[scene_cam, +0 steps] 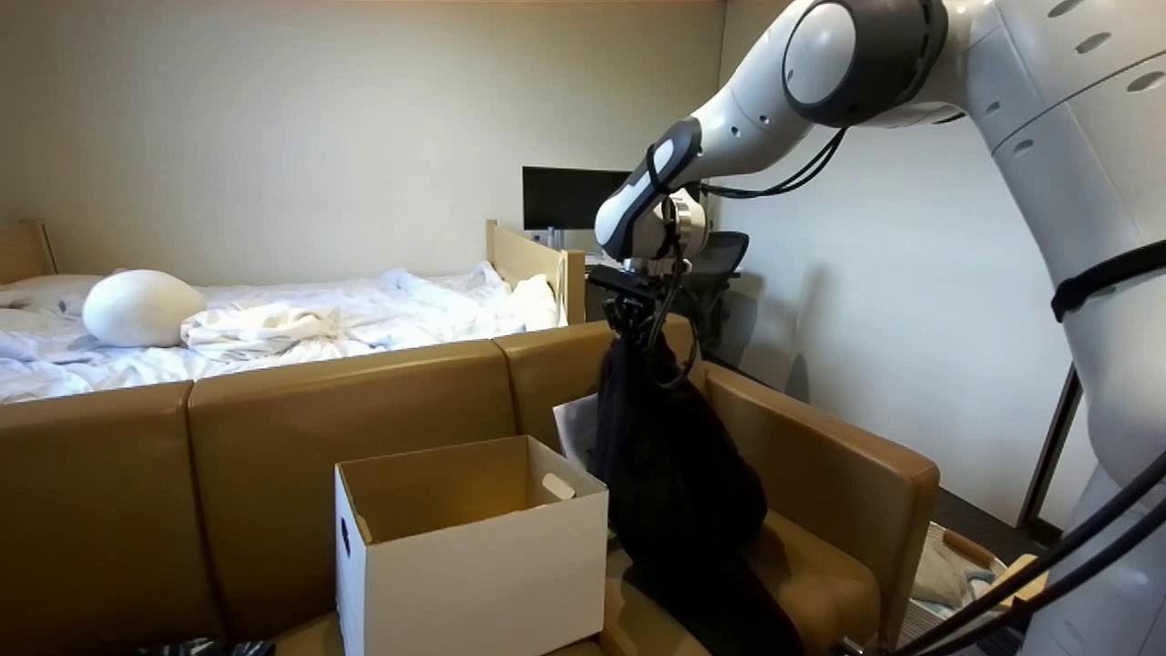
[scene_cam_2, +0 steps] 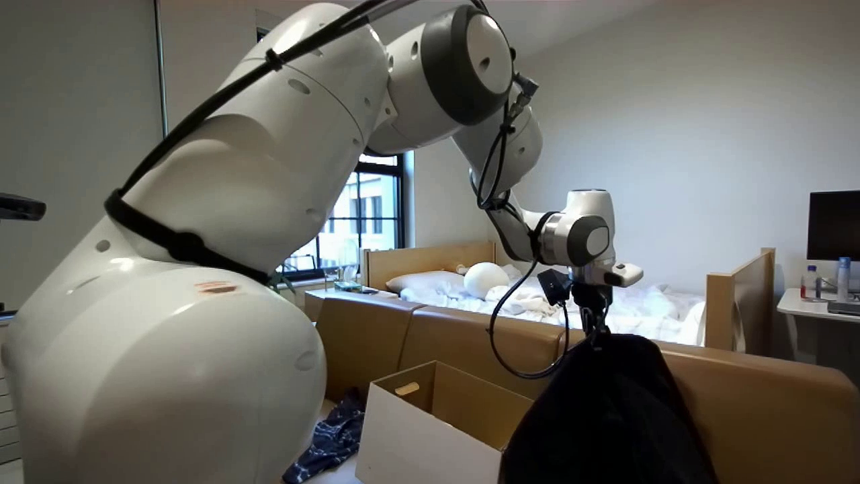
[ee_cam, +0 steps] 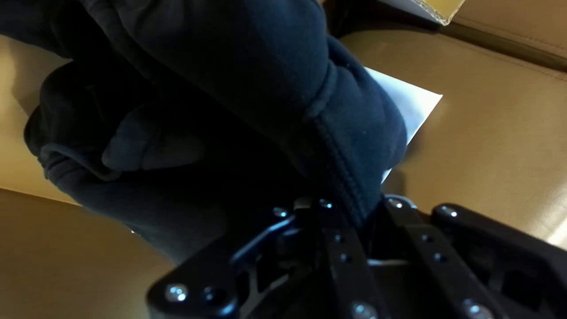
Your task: Put the black jersey inside the box
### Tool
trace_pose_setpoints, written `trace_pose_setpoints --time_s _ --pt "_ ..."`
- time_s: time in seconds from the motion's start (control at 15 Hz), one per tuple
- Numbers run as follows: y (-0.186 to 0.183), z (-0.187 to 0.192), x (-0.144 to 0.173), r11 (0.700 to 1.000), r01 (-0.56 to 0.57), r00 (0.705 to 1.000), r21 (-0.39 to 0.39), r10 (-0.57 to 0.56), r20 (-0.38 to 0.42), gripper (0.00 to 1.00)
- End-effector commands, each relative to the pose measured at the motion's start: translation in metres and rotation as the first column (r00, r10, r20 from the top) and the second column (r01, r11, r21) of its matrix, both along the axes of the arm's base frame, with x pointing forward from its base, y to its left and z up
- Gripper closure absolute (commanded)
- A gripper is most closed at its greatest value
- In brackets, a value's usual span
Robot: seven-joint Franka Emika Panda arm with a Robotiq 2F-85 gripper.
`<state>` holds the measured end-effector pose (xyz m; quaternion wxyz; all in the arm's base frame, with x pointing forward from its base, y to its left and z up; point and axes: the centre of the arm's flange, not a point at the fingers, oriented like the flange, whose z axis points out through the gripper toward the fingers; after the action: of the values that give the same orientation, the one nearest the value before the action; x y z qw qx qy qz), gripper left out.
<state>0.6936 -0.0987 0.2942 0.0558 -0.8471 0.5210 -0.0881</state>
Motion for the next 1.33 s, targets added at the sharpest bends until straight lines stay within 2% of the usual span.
trace_pose_setpoints --time_s 0.0,0.07,0.13,0.2,0.33,0.6,0.87,1.07,1.27 --pt "0.0 0.002 -0.004 1.0 0.001 1.0 0.002 -0.001 -0.002 0.84" --pt "0.0 0.003 -0.007 1.0 0.003 1.0 0.002 -0.003 -0.004 0.84" --pt "-0.001 0.003 -0.008 1.0 0.005 1.0 0.002 -0.005 -0.005 0.92" --pt "0.005 0.016 -0.013 1.0 -0.023 1.0 -0.02 0.024 0.017 0.92" --pt "0.019 0.066 -0.036 0.993 -0.067 0.991 -0.102 0.078 0.107 0.92" --pt "0.043 0.122 -0.051 0.967 -0.101 0.957 -0.234 0.159 0.244 0.92" --pt "0.073 0.192 -0.075 0.943 -0.035 0.901 -0.33 0.173 0.398 0.92" --pt "0.092 0.246 -0.094 0.93 0.07 0.855 -0.36 0.13 0.503 0.92" --pt "0.109 0.299 -0.119 0.921 0.143 0.767 -0.363 0.128 0.628 0.92"
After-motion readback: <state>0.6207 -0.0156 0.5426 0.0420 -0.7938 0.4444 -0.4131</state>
